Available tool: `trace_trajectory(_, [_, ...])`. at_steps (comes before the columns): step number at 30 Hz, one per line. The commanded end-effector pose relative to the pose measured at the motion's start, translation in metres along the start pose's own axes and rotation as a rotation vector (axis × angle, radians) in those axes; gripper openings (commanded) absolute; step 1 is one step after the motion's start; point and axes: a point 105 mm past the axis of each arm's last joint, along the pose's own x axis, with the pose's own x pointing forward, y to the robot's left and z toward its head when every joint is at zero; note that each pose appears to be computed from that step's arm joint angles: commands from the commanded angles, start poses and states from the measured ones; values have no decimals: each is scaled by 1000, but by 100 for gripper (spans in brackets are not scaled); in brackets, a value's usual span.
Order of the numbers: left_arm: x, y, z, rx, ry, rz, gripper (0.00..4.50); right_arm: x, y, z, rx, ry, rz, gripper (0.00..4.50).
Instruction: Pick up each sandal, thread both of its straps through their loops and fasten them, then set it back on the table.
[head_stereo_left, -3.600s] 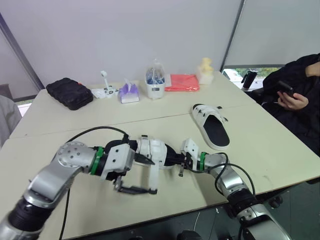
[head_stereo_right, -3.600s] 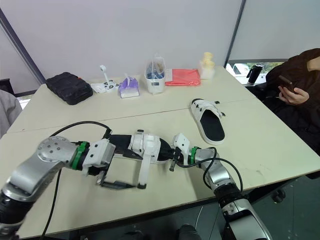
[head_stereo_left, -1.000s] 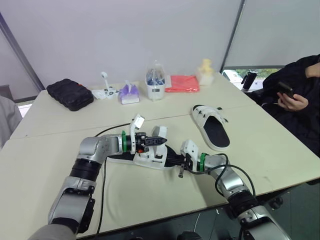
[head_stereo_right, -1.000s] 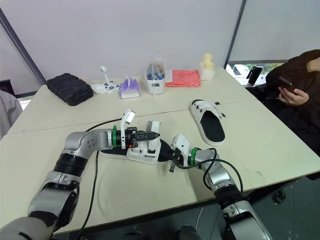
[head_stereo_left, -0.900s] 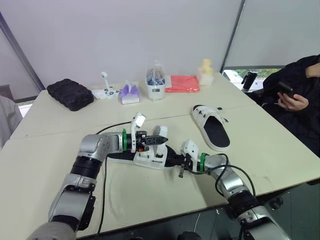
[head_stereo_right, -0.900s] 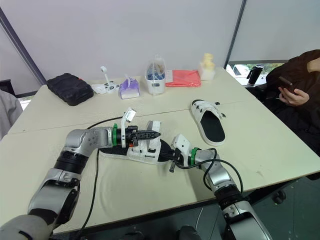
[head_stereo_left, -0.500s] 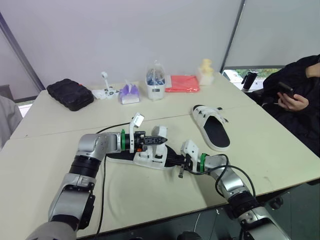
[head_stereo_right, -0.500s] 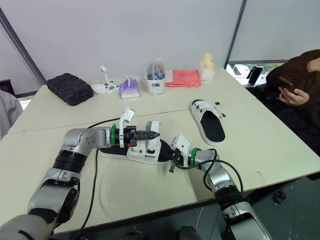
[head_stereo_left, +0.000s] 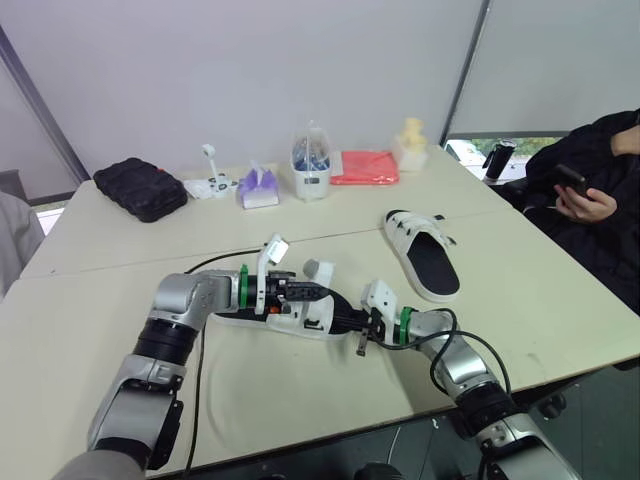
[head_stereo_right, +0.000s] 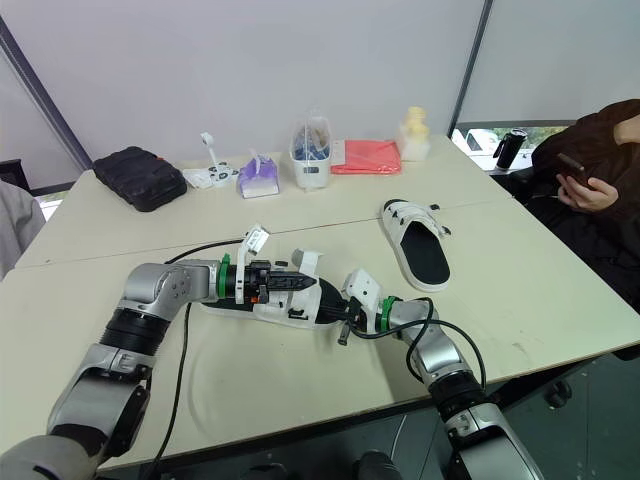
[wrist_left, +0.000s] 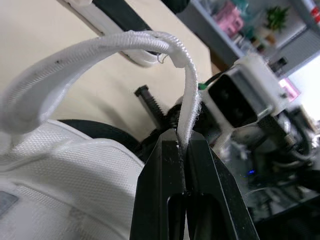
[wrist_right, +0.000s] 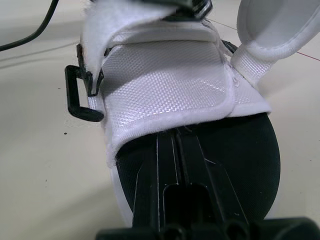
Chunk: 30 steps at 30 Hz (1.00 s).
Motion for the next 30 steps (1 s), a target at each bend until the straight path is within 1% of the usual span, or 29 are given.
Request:
trace_trajectory(1, [5, -2, -11, -5, 31, -4, 5, 2, 16, -34, 73, 120, 30, 0])
trace_trajectory(4, [7, -5, -9, -18, 17, -17, 5, 3, 16, -34, 74, 120, 28, 0])
trace_trajectory(6, [7, -5, -11, -6, 28, -15, 5, 3, 16, -34, 74, 119, 28, 0])
trace_trajectory(11, [6, 0, -15, 16, 32, 9, 5, 3, 16, -34, 74, 119, 27, 0])
trace_trajectory(17, [1, 8, -19, 88, -54, 54, 5, 3, 16, -35, 74, 120, 25, 0])
trace_trajectory(20, [-3, 9, -22, 78, -111, 65, 5, 4, 15, -34, 72, 119, 27, 0])
trace_trajectory(23, [-5, 4, -21, 39, -138, 47, 5, 4, 16, -34, 71, 119, 29, 0])
trace_trajectory(27, [-1, -24, -11, -17, -195, -72, 5, 5, 17, -35, 71, 120, 36, 0])
trace_trajectory(30, [4, -30, -15, -15, -186, -86, 5, 5, 17, -35, 72, 120, 38, 0])
